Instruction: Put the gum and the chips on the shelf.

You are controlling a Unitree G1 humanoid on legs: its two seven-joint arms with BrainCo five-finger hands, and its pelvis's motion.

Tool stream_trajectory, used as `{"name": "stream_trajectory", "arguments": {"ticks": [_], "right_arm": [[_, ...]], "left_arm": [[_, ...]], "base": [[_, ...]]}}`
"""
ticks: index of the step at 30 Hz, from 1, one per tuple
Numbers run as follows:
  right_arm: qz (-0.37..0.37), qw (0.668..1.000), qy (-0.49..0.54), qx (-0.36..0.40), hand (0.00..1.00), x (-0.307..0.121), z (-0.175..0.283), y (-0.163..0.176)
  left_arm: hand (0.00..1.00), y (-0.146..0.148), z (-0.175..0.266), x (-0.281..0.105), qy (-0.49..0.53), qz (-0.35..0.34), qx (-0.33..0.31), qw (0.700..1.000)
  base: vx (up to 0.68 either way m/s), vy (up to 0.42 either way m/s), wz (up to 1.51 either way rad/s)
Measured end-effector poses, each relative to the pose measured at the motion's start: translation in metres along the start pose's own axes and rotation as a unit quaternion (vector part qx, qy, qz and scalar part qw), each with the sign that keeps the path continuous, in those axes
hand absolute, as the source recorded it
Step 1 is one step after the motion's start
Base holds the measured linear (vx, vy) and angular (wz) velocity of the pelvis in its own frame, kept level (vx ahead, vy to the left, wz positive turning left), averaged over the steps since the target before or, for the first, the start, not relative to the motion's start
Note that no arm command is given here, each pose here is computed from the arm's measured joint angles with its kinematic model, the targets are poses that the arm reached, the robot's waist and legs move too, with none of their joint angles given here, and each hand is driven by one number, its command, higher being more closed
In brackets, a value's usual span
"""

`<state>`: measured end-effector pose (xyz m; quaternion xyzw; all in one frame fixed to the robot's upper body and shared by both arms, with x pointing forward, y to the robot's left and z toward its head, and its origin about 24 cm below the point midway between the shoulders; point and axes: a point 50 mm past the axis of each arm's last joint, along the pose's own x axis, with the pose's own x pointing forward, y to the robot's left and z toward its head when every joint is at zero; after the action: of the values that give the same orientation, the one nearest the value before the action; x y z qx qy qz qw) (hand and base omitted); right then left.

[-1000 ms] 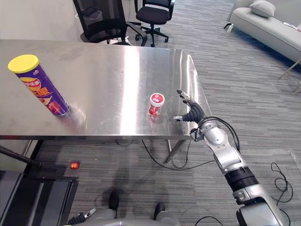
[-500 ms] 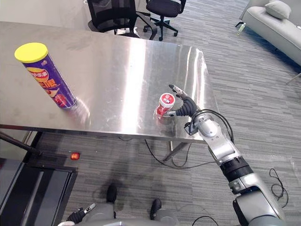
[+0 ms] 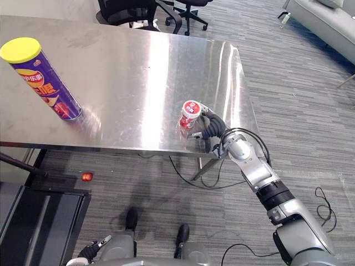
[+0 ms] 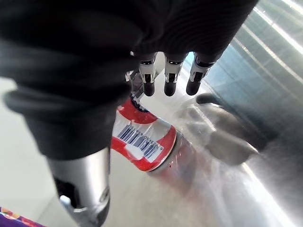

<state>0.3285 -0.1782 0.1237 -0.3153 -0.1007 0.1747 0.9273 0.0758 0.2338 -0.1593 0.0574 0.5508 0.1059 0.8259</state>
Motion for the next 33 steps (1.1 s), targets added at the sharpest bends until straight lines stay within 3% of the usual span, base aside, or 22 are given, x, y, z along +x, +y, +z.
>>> {"name": "stream_trajectory", "arguments": {"ticks": [23, 33], "right_arm": [[-0.028, 1.0, -0.008, -0.004, 0.0, 0.01, 0.006, -0.011], [-0.046, 0.998, -0.049, 0.006, 0.0, 0.026, 0.03, -0.018]], "left_arm": [[0.0, 0.001, 0.008, 0.001, -0.014, 0.005, -0.014, 1.0], [0.0, 0.002, 0.015, 0.001, -0.028, 0.007, -0.02, 0.999]], "base": [[-0.01, -0.005, 0.0], [0.03, 0.002, 0.03]]}}
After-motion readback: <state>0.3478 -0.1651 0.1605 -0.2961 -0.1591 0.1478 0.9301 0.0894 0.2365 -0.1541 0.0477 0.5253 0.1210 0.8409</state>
